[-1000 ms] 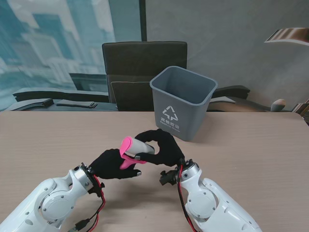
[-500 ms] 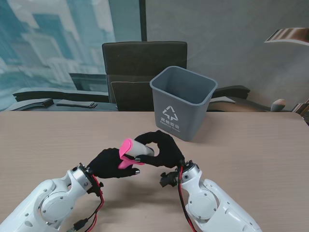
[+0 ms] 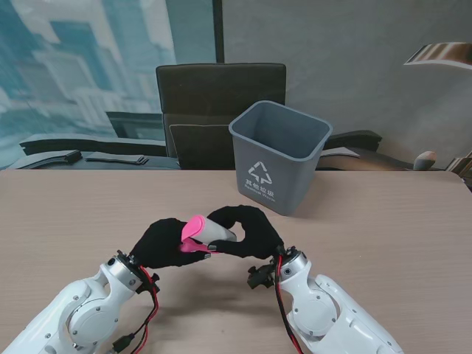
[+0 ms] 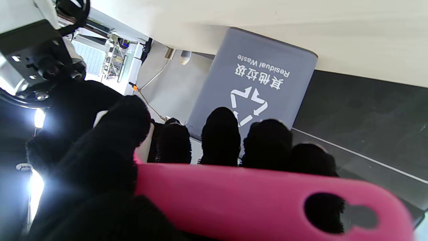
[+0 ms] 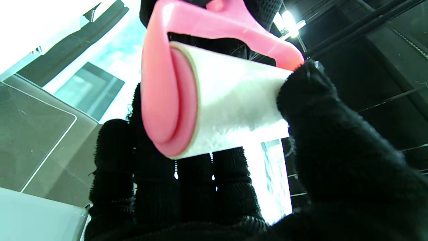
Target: Replace a lint-roller refill
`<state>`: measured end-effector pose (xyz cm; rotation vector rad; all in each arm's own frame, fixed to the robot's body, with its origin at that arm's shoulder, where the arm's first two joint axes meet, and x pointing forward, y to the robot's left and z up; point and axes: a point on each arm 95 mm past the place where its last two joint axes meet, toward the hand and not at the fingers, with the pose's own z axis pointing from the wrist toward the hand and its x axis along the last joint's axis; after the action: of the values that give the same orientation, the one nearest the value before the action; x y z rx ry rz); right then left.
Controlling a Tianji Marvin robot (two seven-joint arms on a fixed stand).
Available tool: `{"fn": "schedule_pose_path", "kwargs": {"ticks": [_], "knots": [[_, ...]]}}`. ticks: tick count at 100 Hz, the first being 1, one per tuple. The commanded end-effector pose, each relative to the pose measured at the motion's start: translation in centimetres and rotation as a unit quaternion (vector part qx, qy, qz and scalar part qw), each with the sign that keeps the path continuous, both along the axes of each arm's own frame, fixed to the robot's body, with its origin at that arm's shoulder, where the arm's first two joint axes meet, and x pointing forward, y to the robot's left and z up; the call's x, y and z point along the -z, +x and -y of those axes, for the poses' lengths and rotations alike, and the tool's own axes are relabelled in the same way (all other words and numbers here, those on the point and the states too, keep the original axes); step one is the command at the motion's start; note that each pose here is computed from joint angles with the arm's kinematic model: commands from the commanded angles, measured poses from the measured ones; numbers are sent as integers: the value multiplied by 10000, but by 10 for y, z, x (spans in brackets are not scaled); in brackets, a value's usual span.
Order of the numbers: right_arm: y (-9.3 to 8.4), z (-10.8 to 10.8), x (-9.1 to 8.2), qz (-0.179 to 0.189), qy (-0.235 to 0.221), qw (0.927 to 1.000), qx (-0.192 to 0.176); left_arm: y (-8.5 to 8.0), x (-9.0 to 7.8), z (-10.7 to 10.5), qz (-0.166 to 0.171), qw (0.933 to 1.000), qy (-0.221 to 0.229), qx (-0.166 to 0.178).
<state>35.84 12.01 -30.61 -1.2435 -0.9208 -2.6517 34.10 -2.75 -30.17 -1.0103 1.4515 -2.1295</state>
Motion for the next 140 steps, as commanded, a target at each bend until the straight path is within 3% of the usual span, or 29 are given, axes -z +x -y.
{"fn": "schedule_pose_path", "kwargs": {"ticks": [1,34,72,106,140], "knots": [[-5,-3,1,-23,3,10000,34,-1,-1,3,49,10000,51,-39],[-8,-4,-2,-99,222,9994,232,0,0,5,583,9970,186,-472],[-8,-5,-4,-205,424,9979,435,4,3,5,950,9929,337,-636],[-9,-5,-7,-227,574,9967,522,13,5,11,1449,9836,336,-1017],[-11,-6,-7,-272,652,9961,522,18,9,19,1406,9828,208,-1183]]}}
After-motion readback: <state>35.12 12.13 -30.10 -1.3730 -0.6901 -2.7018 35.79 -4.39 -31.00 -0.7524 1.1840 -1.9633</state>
